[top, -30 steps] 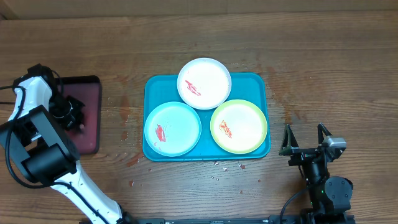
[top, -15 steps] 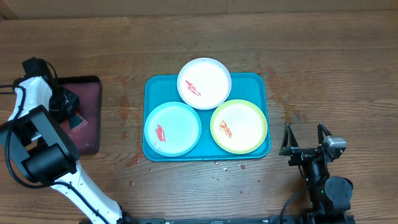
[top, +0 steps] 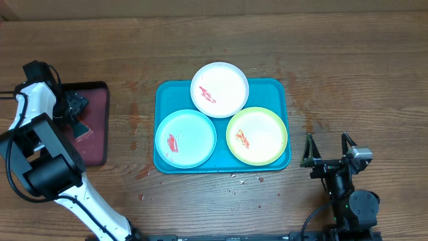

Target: Clean dirty plates on tray and stack at the side

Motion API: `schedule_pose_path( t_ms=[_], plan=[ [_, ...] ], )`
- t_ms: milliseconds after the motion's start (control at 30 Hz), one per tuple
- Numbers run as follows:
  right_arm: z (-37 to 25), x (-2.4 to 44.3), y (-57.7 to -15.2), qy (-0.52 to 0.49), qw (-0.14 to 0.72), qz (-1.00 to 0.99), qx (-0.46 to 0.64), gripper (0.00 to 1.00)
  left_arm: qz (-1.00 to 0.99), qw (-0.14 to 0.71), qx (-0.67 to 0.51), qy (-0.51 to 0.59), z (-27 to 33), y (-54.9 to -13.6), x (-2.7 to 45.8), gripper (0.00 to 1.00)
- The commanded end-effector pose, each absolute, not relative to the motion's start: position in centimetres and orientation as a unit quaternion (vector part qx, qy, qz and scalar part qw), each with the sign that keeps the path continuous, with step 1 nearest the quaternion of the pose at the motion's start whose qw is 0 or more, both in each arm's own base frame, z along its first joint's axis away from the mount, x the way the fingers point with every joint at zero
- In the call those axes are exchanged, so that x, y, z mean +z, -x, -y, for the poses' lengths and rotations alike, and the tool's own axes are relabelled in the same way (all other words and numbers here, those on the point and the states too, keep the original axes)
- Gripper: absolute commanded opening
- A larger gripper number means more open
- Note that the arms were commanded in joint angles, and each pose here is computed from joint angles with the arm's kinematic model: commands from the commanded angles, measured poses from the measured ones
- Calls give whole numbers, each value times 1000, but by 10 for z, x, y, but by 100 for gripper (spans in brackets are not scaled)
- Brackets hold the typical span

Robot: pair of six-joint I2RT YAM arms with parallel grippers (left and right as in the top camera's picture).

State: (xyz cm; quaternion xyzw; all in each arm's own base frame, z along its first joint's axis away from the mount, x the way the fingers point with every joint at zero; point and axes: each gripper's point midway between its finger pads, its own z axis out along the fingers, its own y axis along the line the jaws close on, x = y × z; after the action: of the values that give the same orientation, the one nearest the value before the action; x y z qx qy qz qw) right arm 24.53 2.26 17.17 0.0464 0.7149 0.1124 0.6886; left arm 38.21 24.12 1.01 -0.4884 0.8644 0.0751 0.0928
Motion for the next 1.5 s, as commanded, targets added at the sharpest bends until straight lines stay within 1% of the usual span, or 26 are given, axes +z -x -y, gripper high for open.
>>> schedule_pose_path(
  t_ms=[0,33,67,167,200,233,267,333,567,600,667,733,767,800,900,933,967,1000,1233,1267,1300,1333,1367,1400,1467],
  plan=[
    [-24,170,-245,-42,689,-714,114,100,-868,85,84,481,-243,-380,2,38],
    [-24,170,-245,-42,689,-714,114,100,-868,85,84,481,-243,-380,2,15],
    [-24,170,-245,-42,689,-714,114,100,-868,85,84,481,-243,-380,2,4],
    [-24,170,-245,-42,689,-714,114,100,-869,80,84,481,-242,-378,1,4],
    [-24,170,-245,-42,689,-714,114,100,-869,77,84,481,-241,-377,1,8],
    [-24,170,-245,-42,689,-714,114,100,-870,68,82,481,-238,-373,0,25],
    [-24,170,-245,-42,689,-714,114,100,-871,59,80,480,-235,-369,0,51],
    [-24,170,-245,-42,689,-714,114,100,-874,34,75,480,-228,-360,-2,100],
    [-24,170,-245,-42,689,-714,114,100,-877,-53,-3,477,-184,-336,-3,100],
    [-24,170,-245,-42,689,-714,114,100,-877,-60,-5,477,-181,-333,-3,98],
    [-24,170,-245,-42,689,-714,114,100,-876,-69,-4,477,-179,-329,-2,72],
    [-24,170,-245,-42,689,-714,114,100,-876,-69,-1,477,-181,-328,-2,26],
    [-24,170,-245,-42,689,-714,114,100,-876,-66,4,477,-183,-329,-2,11],
    [-24,170,-245,-42,689,-714,114,100,-877,-64,5,477,-184,-329,-2,4],
    [-24,170,-245,-42,689,-714,114,100,-877,-49,5,478,-187,-336,-3,4],
    [-24,169,-245,-42,689,-715,114,100,-877,-44,5,478,-188,-338,-3,18],
    [-24,170,-245,-42,689,-714,114,100,-878,-37,5,478,-190,-341,-4,38],
    [-24,170,-245,-42,689,-714,114,100,-878,-21,6,478,-194,-348,-4,100],
    [-24,170,-245,-42,689,-714,114,100,-875,43,49,479,-222,-368,-3,100],
    [-24,170,-245,-42,689,-714,114,100,-875,46,53,479,-224,-369,-2,92],
    [-24,170,-245,-42,689,-714,114,100,-875,48,56,479,-225,-369,-2,63],
    [-24,170,-245,-42,689,-714,114,100,-874,49,58,479,-226,-369,-2,31],
    [-24,170,-245,-42,689,-714,114,100,-874,50,58,479,-226,-370,-2,12],
    [-24,169,-245,-42,689,-715,114,100,-874,50,58,479,-226,-370,-2,4],
    [-24,170,-245,-42,689,-714,114,100,-874,53,58,479,-227,-371,-2,5]
  ],
)
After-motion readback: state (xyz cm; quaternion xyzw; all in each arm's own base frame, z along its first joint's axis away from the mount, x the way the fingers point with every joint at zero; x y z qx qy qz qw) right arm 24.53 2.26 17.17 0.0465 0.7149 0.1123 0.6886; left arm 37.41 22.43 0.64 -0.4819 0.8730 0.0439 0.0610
